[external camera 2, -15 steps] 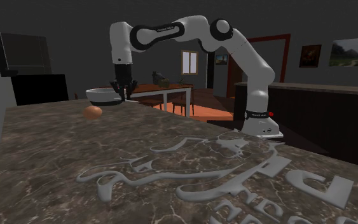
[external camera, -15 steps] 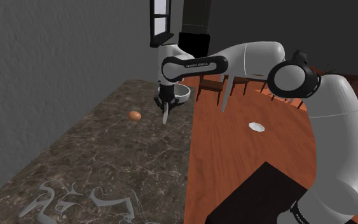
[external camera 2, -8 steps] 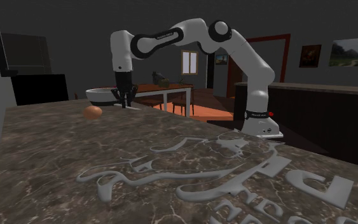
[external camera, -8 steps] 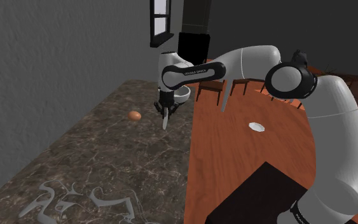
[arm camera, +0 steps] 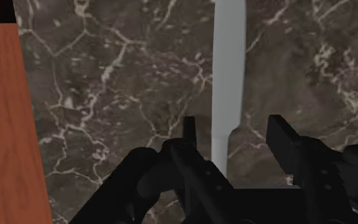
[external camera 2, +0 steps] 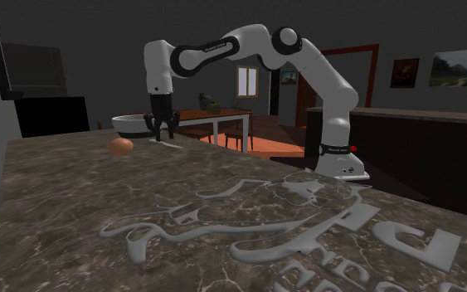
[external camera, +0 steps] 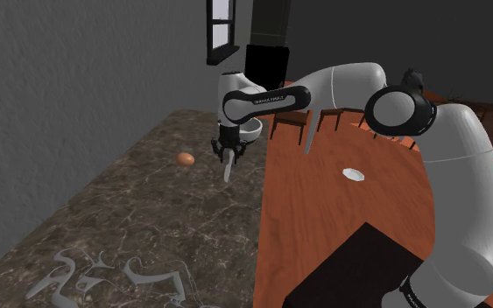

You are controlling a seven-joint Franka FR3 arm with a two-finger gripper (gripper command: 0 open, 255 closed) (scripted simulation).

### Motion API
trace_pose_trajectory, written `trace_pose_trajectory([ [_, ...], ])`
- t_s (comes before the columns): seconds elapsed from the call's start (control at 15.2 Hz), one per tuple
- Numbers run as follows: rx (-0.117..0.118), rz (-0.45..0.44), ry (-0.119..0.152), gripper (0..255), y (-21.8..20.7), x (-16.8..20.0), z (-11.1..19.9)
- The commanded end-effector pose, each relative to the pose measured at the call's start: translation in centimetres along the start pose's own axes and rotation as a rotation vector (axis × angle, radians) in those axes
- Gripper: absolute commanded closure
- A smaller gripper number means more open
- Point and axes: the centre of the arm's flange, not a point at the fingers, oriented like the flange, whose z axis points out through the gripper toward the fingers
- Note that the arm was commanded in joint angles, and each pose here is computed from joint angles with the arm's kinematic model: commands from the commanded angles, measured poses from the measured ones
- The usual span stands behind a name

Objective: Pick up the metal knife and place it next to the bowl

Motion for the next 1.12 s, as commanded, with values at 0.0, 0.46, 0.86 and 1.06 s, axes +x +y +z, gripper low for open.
trace_pose_trajectory([
  [0.0,0.0,0.0,0.0,0,0.0,0.0,0.0],
  [0.46,0.0,0.0,0.0,0,0.0,0.0,-4.0],
  [0.86,0.0,0.0,0.0,0,0.0,0.0,-5.0],
  [1.06,0.0,0.0,0.0,0,0.0,0.0,-5.0],
])
